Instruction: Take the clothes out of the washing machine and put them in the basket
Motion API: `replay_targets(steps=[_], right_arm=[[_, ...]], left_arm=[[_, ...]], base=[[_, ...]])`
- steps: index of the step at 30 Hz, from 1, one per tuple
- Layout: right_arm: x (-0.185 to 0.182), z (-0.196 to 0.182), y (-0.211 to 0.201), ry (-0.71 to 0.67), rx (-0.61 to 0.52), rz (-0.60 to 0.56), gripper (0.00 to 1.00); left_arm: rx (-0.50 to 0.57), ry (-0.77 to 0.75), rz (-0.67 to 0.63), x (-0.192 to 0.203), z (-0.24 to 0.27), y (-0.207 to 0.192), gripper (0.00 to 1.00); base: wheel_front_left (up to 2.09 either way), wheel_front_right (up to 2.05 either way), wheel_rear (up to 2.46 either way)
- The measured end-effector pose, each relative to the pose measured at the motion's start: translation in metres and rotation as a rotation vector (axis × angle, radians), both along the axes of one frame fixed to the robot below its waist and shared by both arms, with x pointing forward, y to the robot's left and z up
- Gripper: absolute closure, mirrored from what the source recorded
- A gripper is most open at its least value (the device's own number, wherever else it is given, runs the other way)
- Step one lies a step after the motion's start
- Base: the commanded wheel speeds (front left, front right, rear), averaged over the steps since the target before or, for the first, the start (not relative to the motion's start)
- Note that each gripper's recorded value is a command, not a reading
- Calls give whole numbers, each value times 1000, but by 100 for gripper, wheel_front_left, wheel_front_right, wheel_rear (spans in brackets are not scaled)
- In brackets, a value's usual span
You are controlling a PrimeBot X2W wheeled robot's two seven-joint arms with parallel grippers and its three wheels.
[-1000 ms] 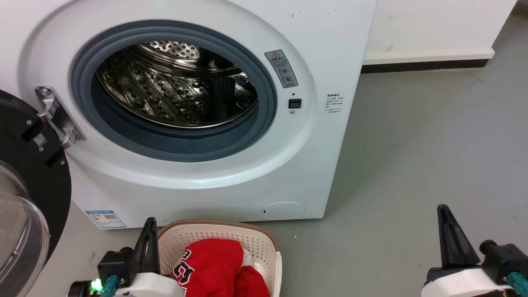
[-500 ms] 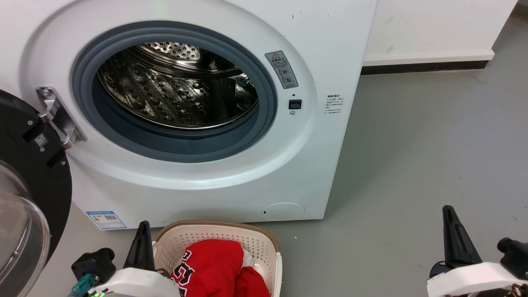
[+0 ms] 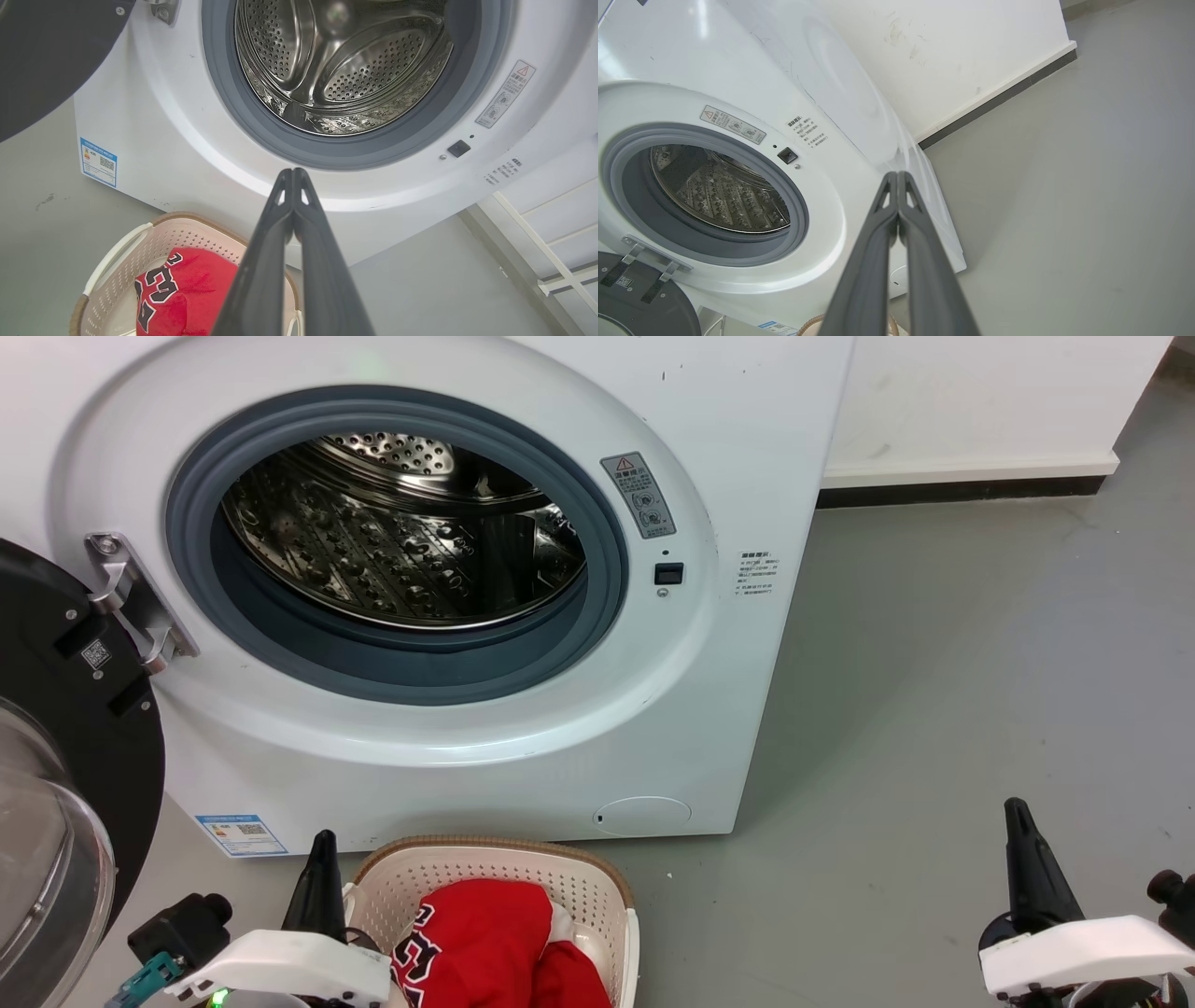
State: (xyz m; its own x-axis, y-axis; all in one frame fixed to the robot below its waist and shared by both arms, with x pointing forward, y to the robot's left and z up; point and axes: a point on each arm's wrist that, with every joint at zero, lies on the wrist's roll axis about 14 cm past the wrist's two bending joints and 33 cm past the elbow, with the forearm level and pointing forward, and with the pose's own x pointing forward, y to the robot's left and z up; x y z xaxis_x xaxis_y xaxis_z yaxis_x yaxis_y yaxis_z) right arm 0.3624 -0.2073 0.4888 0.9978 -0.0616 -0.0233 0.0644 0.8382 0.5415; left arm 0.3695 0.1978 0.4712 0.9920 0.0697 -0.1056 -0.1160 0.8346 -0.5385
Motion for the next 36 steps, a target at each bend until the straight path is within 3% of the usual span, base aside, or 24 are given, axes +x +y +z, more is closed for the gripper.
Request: replay_targets(steps=[36], right_arm=[[12,1,0,2,478,-10,100]], left_arm=[[-479,-21,24,8,7,2,100]], base=[[0,0,0]])
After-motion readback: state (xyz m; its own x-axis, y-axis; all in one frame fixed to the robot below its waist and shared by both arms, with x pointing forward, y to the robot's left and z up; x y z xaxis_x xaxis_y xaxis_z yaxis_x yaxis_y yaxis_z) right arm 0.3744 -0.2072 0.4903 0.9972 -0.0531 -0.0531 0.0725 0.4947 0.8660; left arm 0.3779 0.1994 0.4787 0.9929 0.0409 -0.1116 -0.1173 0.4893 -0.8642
